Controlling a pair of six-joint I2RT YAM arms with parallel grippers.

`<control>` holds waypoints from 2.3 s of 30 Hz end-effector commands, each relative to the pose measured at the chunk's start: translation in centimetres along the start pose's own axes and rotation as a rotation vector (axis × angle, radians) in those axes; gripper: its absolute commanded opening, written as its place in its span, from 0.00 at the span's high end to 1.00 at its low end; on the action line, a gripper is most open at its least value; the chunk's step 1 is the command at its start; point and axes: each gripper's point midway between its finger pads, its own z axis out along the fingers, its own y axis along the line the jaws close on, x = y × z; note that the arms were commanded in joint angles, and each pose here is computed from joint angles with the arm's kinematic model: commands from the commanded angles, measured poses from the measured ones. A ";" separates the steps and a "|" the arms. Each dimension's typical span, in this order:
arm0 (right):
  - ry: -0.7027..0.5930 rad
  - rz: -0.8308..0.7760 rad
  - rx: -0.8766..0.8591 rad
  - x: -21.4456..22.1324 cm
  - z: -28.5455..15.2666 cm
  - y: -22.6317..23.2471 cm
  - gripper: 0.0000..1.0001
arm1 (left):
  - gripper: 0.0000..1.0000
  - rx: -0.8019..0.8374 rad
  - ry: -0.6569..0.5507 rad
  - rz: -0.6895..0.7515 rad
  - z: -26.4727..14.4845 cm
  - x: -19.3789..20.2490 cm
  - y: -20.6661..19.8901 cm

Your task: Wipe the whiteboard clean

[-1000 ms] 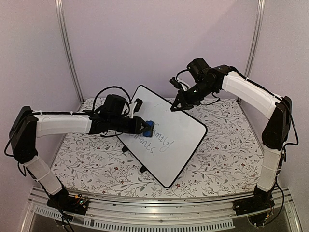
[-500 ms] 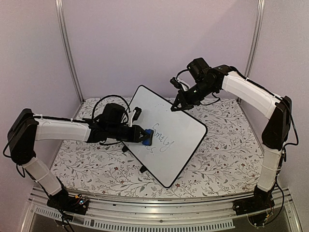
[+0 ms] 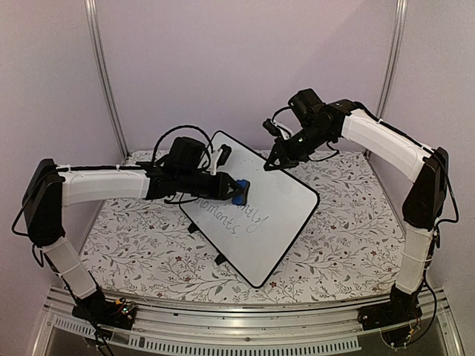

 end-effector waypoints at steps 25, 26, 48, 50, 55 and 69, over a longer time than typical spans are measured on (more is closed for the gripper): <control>0.057 -0.136 0.015 1.6 1.2 1.2 1.00 | 1.00 -0.291 0.080 -0.199 -2.9 10.4 11.3; 0.058 -0.135 0.016 1.6 1.2 1.2 1.00 | 1.00 -0.294 0.076 -0.201 -3.0 10.3 11.4; 0.062 -0.136 0.014 1.5 1.5 1.1 1.00 | 1.00 -0.162 0.041 -0.034 -0.1 5.1 5.6; 0.061 -0.138 0.013 1.5 1.5 1.2 1.00 | 1.00 -0.168 0.045 -0.029 0.0 4.7 5.5; 0.061 -0.137 0.016 1.5 1.4 1.1 1.00 | 1.00 -0.163 0.042 -0.012 0.3 3.4 4.9; 0.059 -0.135 0.016 1.5 1.4 1.1 1.00 | 1.00 -0.093 0.005 0.085 1.0 -1.3 0.9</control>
